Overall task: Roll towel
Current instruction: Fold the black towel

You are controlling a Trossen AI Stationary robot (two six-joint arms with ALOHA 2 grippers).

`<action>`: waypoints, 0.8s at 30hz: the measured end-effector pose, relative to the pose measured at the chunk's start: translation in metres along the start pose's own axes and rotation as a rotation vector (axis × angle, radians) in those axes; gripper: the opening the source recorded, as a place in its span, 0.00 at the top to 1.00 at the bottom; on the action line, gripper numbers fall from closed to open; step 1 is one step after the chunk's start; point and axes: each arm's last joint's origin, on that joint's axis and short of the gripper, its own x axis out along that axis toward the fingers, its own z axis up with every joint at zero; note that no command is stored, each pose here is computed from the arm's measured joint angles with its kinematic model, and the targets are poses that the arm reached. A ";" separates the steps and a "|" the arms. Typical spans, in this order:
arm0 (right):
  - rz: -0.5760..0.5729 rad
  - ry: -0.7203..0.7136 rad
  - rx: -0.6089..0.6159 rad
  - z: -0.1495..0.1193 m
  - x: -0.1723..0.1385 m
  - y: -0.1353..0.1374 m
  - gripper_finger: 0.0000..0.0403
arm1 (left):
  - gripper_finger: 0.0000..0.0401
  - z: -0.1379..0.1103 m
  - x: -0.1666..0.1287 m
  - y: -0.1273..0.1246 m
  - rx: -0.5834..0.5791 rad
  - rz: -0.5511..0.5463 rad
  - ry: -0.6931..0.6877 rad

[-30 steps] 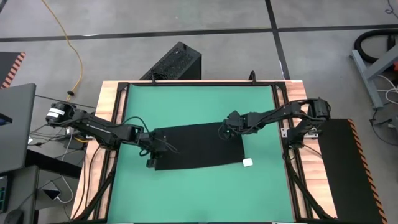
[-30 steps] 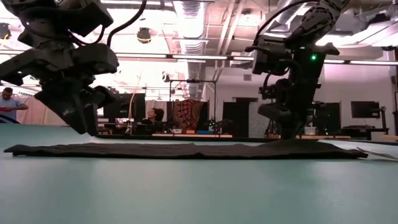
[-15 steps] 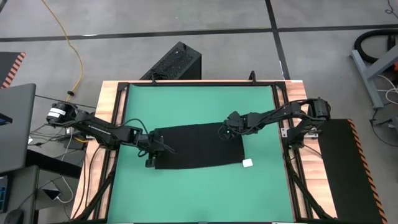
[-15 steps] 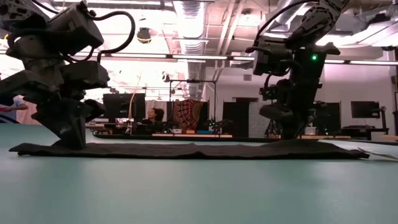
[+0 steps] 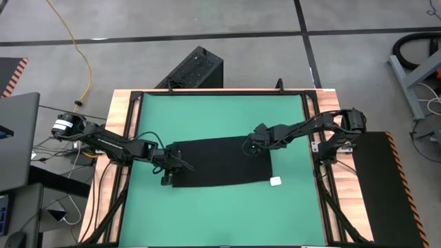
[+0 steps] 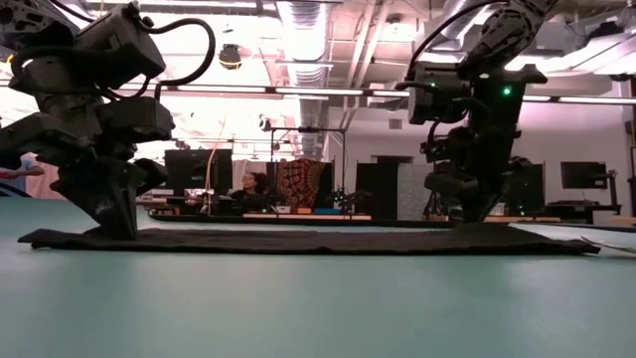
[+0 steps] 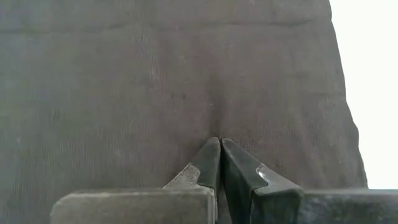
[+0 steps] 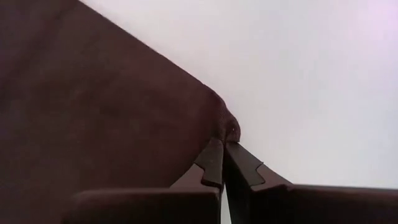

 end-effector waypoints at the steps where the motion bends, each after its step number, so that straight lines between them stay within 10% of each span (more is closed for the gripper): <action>1: -0.019 0.001 -0.008 0.001 -0.002 -0.001 0.94 | 1.00 0.000 0.000 0.000 0.002 0.000 0.000; 15: -0.102 0.015 -0.102 0.016 -0.015 -0.008 0.86 | 1.00 0.000 0.000 0.001 0.021 0.028 -0.002; 24: -0.297 0.011 -0.187 0.019 -0.021 -0.026 0.60 | 1.00 0.000 0.000 0.001 0.018 0.028 -0.003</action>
